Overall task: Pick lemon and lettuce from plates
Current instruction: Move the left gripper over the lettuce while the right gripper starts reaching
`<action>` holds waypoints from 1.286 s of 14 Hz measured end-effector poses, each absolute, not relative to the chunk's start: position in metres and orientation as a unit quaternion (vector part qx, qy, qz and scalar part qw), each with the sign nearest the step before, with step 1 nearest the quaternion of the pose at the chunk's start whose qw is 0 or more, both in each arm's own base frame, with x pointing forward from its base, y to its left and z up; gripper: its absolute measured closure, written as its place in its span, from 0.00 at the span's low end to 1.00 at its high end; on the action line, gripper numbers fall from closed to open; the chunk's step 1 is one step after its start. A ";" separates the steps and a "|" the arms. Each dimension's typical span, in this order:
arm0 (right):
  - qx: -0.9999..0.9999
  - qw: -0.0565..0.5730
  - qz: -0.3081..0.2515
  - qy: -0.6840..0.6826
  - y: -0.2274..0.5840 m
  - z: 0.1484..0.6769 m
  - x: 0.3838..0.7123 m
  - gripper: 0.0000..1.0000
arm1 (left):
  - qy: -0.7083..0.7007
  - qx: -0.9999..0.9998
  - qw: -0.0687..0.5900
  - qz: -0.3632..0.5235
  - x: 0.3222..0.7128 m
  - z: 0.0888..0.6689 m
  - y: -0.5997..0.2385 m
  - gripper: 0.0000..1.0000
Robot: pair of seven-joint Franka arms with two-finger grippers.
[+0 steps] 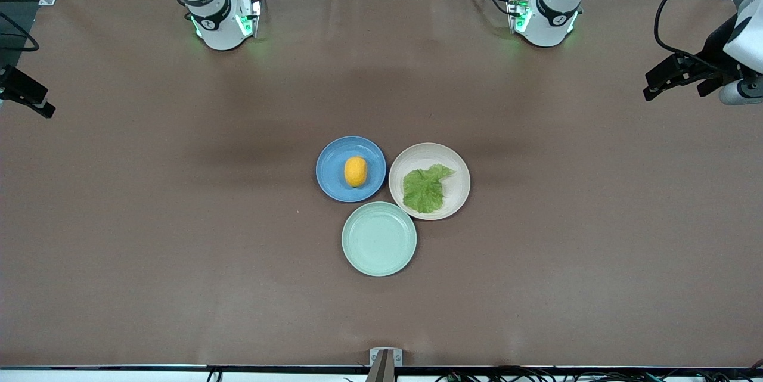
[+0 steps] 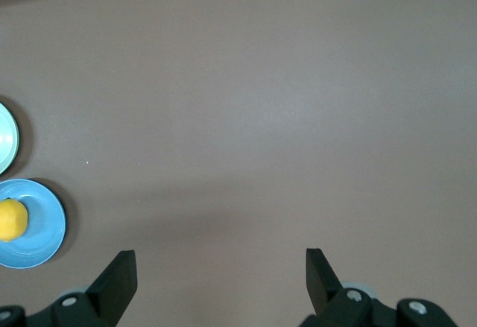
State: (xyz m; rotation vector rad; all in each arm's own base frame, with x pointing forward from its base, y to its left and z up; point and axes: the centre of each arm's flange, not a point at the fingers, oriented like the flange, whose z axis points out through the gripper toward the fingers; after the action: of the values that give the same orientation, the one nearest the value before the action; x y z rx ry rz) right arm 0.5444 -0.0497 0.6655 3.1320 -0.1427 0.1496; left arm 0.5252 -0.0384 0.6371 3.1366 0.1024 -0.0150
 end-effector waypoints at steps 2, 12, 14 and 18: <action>0.998 0.001 0.048 -0.045 -0.050 0.665 0.544 0.00 | 0.032 0.999 0.002 -0.006 0.526 0.636 -0.039 0.00; 0.998 0.001 0.048 -0.045 -0.050 0.666 0.544 0.00 | 0.063 0.996 -0.001 -0.067 0.572 0.547 -0.055 0.00; 0.998 0.001 0.048 -0.045 -0.049 0.665 0.545 0.00 | 0.105 0.991 -0.006 -0.078 0.582 0.517 -0.090 0.00; 0.999 0.001 0.035 -0.037 -0.040 0.651 0.554 0.00 | 0.217 0.971 -0.025 -0.095 0.592 0.457 -0.157 0.00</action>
State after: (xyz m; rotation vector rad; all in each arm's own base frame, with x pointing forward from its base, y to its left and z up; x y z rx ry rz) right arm 0.5538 -0.0400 0.6515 3.1353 -0.1153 0.1095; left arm 0.5917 -0.1571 0.4572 3.1008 0.6938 -0.3032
